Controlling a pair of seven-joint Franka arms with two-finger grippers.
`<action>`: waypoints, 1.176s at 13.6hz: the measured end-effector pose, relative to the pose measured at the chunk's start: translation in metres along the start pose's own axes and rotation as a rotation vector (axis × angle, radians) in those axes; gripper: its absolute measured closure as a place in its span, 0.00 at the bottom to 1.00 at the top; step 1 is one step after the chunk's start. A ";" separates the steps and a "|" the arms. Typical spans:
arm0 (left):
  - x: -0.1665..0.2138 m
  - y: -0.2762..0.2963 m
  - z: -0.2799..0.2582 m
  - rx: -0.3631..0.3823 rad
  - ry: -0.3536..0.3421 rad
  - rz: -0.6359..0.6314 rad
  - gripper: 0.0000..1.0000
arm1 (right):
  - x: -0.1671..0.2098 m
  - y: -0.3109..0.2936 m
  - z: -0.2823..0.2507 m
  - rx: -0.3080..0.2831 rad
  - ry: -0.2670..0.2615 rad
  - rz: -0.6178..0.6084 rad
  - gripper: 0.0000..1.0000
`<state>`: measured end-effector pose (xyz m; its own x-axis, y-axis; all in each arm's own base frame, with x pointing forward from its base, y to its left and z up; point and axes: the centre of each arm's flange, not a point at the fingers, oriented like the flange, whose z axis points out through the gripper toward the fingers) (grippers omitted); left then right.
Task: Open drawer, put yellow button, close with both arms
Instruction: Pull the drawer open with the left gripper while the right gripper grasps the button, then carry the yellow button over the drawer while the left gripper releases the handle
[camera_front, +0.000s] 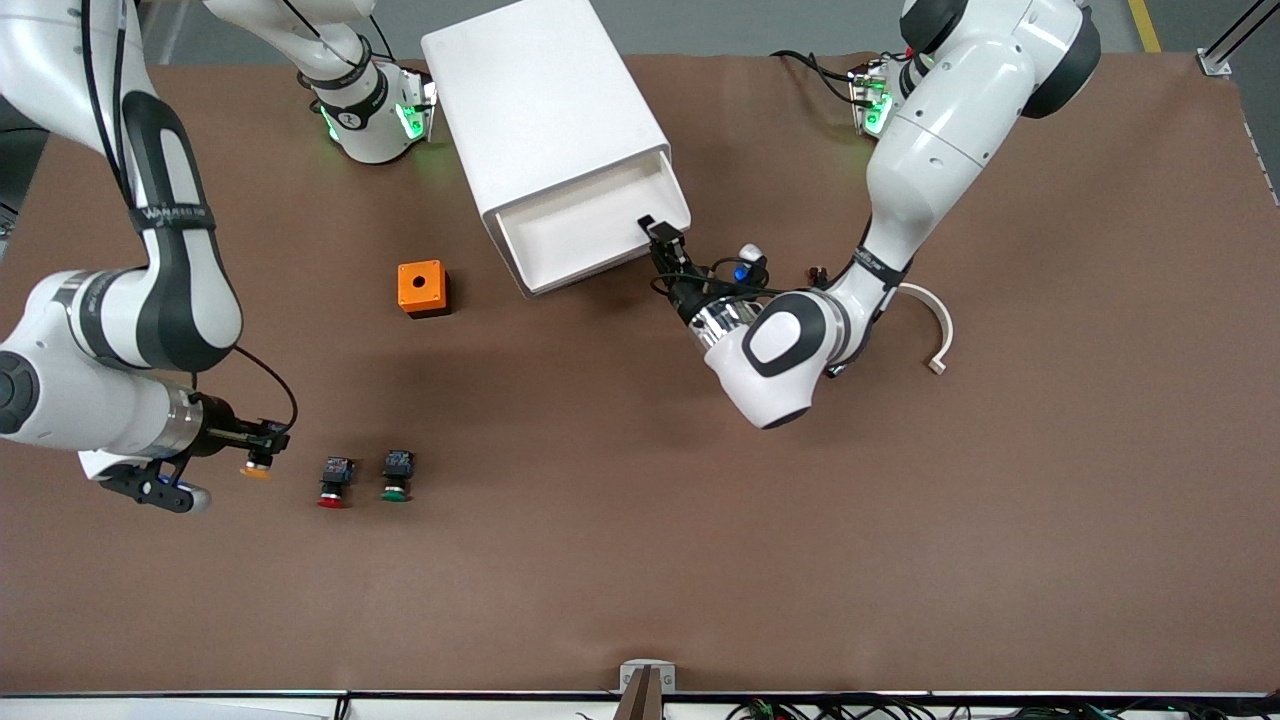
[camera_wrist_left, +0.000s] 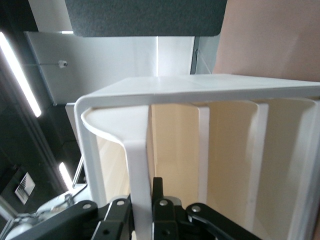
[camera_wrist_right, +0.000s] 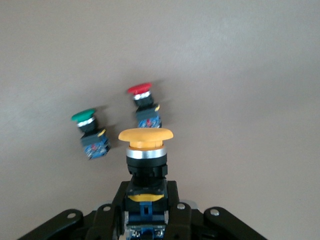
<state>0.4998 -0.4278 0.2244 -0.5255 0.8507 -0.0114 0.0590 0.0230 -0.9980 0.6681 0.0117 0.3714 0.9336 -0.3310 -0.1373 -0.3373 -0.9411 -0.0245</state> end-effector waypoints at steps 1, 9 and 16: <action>0.003 0.001 -0.012 -0.001 -0.020 0.002 0.89 | -0.014 -0.013 -0.013 -0.005 -0.017 0.034 0.67; 0.014 0.005 -0.047 -0.003 -0.076 0.002 0.74 | -0.200 -0.169 -0.077 -0.008 -0.060 0.309 0.67; -0.004 -0.038 -0.091 -0.105 -0.121 0.431 0.01 | -0.311 -0.268 -0.059 0.008 -0.032 0.454 0.67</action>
<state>0.5770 -0.3847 0.2676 -0.5294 0.7269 -0.4374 0.3765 -0.2606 -0.8890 0.4753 0.3626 0.4795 0.6865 -0.7078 -0.1665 -0.7128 -0.7003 0.0380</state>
